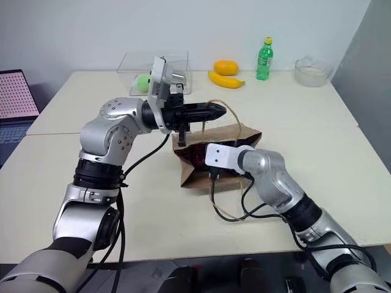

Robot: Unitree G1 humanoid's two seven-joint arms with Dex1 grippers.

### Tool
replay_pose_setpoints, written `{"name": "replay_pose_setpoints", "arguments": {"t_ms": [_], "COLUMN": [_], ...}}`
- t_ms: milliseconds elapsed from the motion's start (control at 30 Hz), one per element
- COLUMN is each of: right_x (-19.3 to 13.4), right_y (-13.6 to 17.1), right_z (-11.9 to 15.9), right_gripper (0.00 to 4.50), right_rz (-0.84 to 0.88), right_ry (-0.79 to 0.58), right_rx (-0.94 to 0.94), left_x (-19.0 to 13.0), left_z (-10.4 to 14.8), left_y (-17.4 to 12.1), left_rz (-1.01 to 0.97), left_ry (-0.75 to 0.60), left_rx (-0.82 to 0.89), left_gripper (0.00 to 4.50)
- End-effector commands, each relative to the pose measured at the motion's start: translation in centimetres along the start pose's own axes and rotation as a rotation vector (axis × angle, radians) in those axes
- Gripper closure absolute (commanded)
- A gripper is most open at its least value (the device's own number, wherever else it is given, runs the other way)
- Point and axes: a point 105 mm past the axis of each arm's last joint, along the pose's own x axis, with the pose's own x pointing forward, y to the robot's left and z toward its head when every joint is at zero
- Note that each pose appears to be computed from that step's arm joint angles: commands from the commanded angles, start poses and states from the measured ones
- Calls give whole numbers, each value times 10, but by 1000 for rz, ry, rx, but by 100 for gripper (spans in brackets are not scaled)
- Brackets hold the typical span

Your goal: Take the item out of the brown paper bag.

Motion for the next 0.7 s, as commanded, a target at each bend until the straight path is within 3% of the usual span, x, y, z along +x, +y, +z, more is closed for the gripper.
{"name": "replay_pose_setpoints", "arguments": {"t_ms": [33,333,467,700], "right_x": [-26,-53,-53,-42], "right_y": [-13,-19,-20,-15], "right_z": [23,18,6,21], "right_gripper": [149,149,149,149], "right_rz": [-28,7,13,22], "right_ry": [-125,-171,-112,-163], "right_rx": [-12,8,-19,1], "left_x": [1,0,3,9], "left_z": [15,14,17,19], "left_y": [5,15,19,15], "left_rz": [23,72,94,60], "left_ry": [-26,-22,-41,-46], "left_rx": [61,96,108,130], "left_gripper": [450,450,450,450]}}
